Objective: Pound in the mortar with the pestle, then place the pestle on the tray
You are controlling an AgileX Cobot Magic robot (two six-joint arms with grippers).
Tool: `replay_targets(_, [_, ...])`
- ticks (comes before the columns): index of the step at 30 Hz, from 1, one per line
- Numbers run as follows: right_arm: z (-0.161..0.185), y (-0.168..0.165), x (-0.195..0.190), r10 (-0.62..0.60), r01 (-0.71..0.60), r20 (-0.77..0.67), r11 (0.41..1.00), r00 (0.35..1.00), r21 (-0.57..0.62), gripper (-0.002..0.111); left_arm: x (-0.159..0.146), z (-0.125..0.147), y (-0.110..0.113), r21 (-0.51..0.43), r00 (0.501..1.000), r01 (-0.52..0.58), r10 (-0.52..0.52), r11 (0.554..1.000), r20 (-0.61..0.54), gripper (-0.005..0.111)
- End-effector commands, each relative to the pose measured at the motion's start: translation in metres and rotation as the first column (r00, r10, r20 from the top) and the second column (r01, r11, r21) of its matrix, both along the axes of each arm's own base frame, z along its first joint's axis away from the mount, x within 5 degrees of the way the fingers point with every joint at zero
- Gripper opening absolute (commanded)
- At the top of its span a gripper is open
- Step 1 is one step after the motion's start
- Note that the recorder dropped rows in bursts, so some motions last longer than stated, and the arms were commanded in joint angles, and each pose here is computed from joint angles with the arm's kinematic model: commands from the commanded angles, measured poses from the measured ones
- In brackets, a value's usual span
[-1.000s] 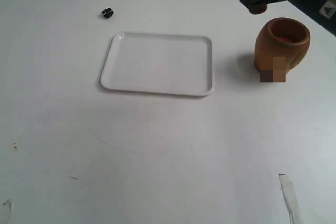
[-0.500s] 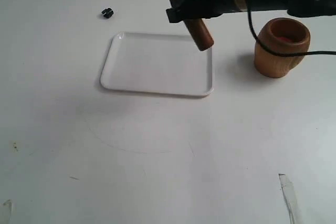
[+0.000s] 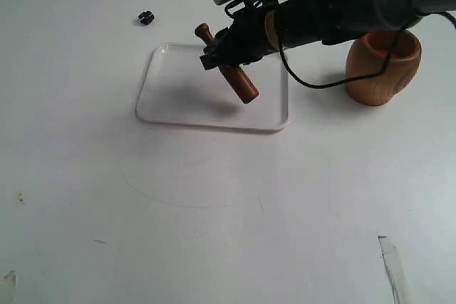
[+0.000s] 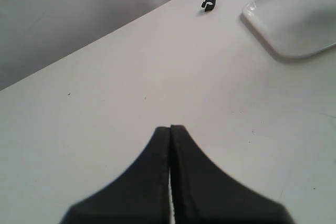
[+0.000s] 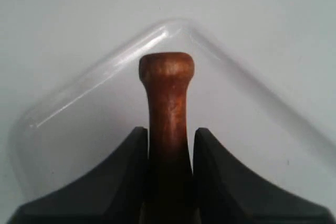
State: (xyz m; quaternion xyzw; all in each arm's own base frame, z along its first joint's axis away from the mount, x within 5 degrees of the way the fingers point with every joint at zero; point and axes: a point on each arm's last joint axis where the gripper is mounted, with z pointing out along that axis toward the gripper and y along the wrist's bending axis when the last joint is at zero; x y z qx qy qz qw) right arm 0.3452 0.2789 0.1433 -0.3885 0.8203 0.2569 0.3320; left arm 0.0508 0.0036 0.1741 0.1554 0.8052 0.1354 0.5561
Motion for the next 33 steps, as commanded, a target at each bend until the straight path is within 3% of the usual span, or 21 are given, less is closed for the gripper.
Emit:
replay_targets(1, [-0.008, 0.002, 0.001, 0.021, -0.021, -0.007, 1.000, 1.000, -0.010, 0.000, 0.000, 0.000, -0.001, -0.015, 1.000, 0.006, -0.006, 1.000, 0.004, 0.000])
replay_targets(5, [-0.008, 0.002, 0.001, 0.021, -0.021, -0.007, 1.000, 1.000, -0.010, 0.003, 0.000, 0.000, -0.001, -0.015, 1.000, 0.006, -0.006, 1.000, 0.004, 0.000])
replay_targets(8, [-0.008, 0.002, 0.002, 0.009, -0.009, 0.000, 1.000, 1.000, -0.016, 0.021, 0.000, 0.000, -0.001, -0.015, 1.000, 0.006, -0.006, 1.000, 0.004, 0.000])
replay_targets(12, [-0.009, 0.000, 0.005, -0.019, 0.020, 0.020, 0.999, 1.000, -0.033, 0.055, 0.000, 0.000, -0.001, -0.015, 1.000, 0.006, -0.006, 1.000, 0.004, 0.000])
replay_targets(15, [-0.009, -0.001, 0.006, -0.030, 0.031, 0.028, 0.999, 0.999, -0.039, 0.064, 0.000, 0.000, -0.001, -0.015, 1.000, 0.006, -0.006, 1.000, 0.004, 0.000])
replay_targets(18, [-0.005, -0.001, 0.006, -0.030, 0.032, 0.036, 0.999, 0.999, -0.034, 0.062, 0.000, 0.000, -0.001, -0.015, 1.000, 0.006, -0.006, 1.000, 0.004, 0.000])
replay_targets(21, [0.007, -0.002, 0.006, -0.031, 0.033, 0.064, 0.999, 0.997, -0.022, 0.052, 0.000, 0.000, -0.001, -0.015, 1.000, 0.006, -0.006, 1.000, 0.004, 0.000])
replay_targets(28, [0.046, -0.008, 0.000, -0.076, 0.072, 0.105, 0.997, 0.992, 0.037, 0.000, 0.000, 0.000, -0.001, -0.015, 1.000, 0.006, -0.006, 1.000, 0.004, 0.000])
replay_targets(33, [0.070, -0.024, -0.015, -0.080, 0.080, 0.202, 0.997, 0.976, 0.008, 0.000, 0.000, 0.000, -0.001, -0.015, 1.000, 0.006, -0.006, 1.000, 0.004, 0.000])
